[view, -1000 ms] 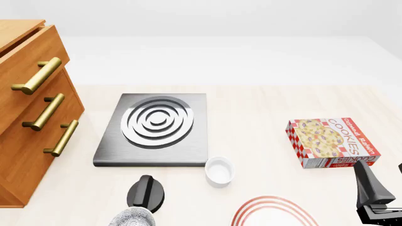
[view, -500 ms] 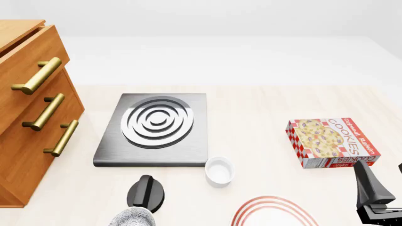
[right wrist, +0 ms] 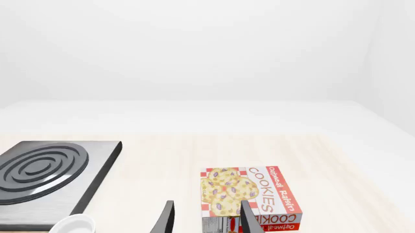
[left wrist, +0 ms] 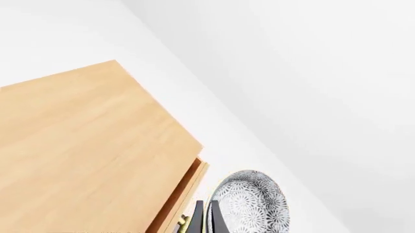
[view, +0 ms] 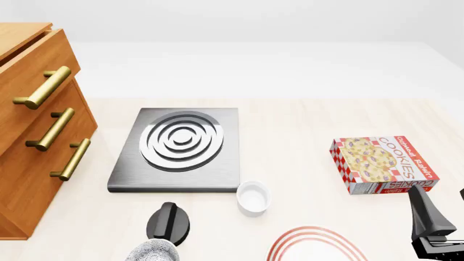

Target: Pick the akita bowl on the wooden cabinet and place it on the plate.

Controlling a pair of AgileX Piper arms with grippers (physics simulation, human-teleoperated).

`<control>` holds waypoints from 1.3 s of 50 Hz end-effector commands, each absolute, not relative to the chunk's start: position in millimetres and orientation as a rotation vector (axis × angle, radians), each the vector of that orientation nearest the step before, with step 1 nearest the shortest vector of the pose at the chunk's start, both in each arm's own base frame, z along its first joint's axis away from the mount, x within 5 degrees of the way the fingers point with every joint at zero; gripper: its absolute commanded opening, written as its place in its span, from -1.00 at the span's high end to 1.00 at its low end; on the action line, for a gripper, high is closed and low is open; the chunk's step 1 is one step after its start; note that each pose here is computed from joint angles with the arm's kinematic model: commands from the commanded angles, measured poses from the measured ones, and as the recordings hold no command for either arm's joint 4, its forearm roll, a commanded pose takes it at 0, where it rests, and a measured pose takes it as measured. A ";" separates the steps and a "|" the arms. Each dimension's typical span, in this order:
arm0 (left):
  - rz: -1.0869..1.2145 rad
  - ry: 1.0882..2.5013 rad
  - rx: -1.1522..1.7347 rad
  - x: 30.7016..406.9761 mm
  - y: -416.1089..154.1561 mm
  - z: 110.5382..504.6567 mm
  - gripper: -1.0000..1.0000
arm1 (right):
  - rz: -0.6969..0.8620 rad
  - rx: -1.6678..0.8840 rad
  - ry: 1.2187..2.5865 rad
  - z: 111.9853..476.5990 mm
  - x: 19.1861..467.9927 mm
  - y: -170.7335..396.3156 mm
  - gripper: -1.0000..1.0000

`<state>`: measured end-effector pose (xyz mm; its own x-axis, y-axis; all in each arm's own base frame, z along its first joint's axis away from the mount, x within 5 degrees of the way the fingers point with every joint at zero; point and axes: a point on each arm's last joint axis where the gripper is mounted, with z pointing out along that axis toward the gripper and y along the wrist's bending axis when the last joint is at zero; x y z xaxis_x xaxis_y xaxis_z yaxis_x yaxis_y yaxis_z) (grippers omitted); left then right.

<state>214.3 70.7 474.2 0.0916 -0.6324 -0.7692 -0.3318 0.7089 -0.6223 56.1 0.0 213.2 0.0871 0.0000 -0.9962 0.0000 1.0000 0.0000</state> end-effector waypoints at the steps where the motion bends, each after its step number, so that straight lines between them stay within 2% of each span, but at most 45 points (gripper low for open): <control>1: -0.308 1.520 -0.794 217.3 61.2 475.9 1.00 | 0.000 0.000 1.484 213.2 56.1 0.0 -1.00; 27: -0.390 1.577 -0.709 227.8 36.5 471.0 1.00 | 0.000 0.000 1.484 213.2 56.1 0.0 -1.00; 65: -0.488 1.676 -0.574 217.1 -1.0 462.6 1.00 | 0.000 0.000 1.484 213.2 56.1 0.0 -1.00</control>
